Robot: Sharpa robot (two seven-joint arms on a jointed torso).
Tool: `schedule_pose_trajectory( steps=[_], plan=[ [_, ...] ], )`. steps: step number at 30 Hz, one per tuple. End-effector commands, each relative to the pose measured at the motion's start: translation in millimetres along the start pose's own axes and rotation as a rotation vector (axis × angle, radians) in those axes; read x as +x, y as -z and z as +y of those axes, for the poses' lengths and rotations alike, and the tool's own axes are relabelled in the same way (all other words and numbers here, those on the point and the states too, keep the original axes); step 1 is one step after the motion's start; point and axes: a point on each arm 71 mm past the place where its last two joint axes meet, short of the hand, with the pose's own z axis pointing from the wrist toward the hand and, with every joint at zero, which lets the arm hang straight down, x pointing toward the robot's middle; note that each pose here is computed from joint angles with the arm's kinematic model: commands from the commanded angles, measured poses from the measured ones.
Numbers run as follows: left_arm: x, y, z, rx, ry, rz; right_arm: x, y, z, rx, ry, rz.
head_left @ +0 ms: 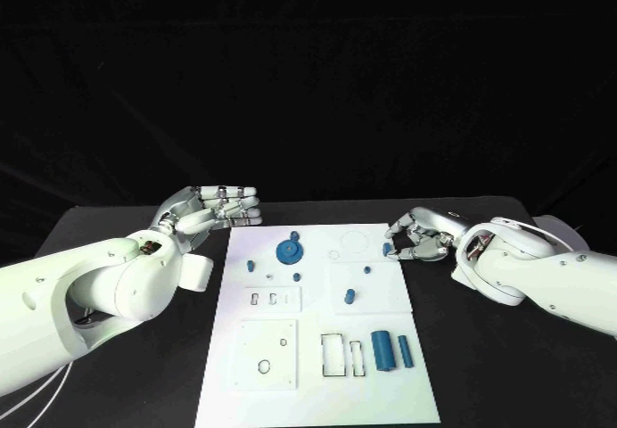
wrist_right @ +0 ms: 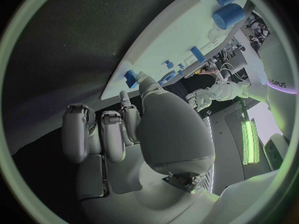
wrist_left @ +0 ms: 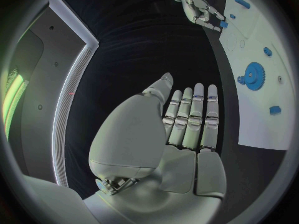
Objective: Assemble the parts on the task board
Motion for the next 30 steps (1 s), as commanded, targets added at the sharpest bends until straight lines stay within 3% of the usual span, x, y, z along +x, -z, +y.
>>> schedule_pose_trajectory(
  steps=[1,21,30],
  plan=[
    [1.8,0.0,-1.0,0.006,0.009,0.018,6.9,-0.6,0.1,-0.006,0.013,0.026],
    [0.0,0.3,-1.0,0.004,0.007,0.013,13.0,-3.4,0.3,0.004,0.011,0.012],
    [-0.9,0.2,-0.8,0.002,0.007,0.011,11.0,-3.9,1.8,-0.005,0.002,-0.020]
  ],
)
